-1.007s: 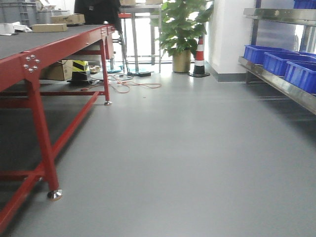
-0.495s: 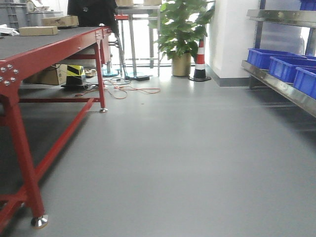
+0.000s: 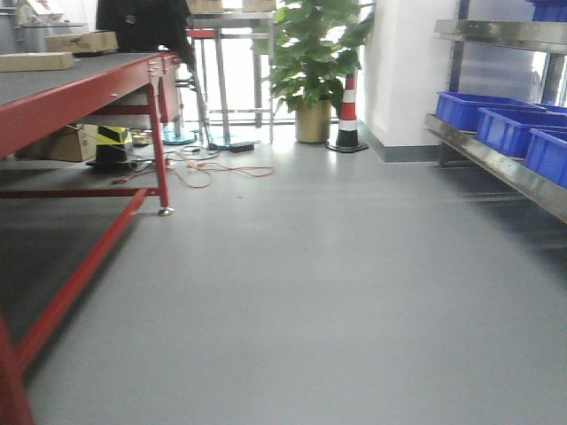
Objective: Place cylindrical capacitor in blue bin on shelf
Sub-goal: 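Drive base away from table toward the shelf of blue bins, then drive base up to the shelf and stop facing the blue bins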
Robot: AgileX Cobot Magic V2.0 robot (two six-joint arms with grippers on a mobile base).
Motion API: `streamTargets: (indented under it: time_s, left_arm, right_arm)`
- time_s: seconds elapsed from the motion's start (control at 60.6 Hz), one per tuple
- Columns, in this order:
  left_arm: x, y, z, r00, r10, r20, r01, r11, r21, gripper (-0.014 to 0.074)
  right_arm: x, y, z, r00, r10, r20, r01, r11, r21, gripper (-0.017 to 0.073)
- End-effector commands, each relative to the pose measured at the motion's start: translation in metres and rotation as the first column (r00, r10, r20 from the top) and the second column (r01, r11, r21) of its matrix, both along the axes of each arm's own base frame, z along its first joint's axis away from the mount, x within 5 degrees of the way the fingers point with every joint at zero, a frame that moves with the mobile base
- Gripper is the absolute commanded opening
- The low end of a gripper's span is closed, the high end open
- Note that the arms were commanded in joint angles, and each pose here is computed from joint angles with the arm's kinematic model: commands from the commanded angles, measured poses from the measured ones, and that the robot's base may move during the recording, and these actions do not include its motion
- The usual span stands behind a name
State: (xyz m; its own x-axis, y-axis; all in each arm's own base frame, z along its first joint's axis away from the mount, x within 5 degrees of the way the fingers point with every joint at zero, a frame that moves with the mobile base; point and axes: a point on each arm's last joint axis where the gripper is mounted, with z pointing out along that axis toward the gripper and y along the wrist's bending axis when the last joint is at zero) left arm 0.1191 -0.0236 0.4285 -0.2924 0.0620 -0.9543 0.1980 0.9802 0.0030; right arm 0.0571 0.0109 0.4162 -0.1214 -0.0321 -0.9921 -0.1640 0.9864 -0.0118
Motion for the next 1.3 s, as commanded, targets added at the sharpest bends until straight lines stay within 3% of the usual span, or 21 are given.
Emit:
streamTargets:
  time_s: [0.0, 1.288]
  left_arm:
    - [-0.0005, -0.0011, 0.0029, 1.0, -0.008, 0.025, 0.008, 1.0, -0.013, -0.0111]
    - [-0.0005, -0.0009, 0.0029, 1.0, -0.007, 0.026, 0.007, 1.0, -0.009, -0.0111]
  right_arm:
    - [-0.0016, -0.0011, 0.0057, 0.999, -0.009, 0.05, 0.009, 1.0, -0.005, -0.0162]
    - [-0.0016, -0.0011, 0.0057, 0.999, -0.009, 0.05, 0.009, 1.0, -0.005, -0.0162]
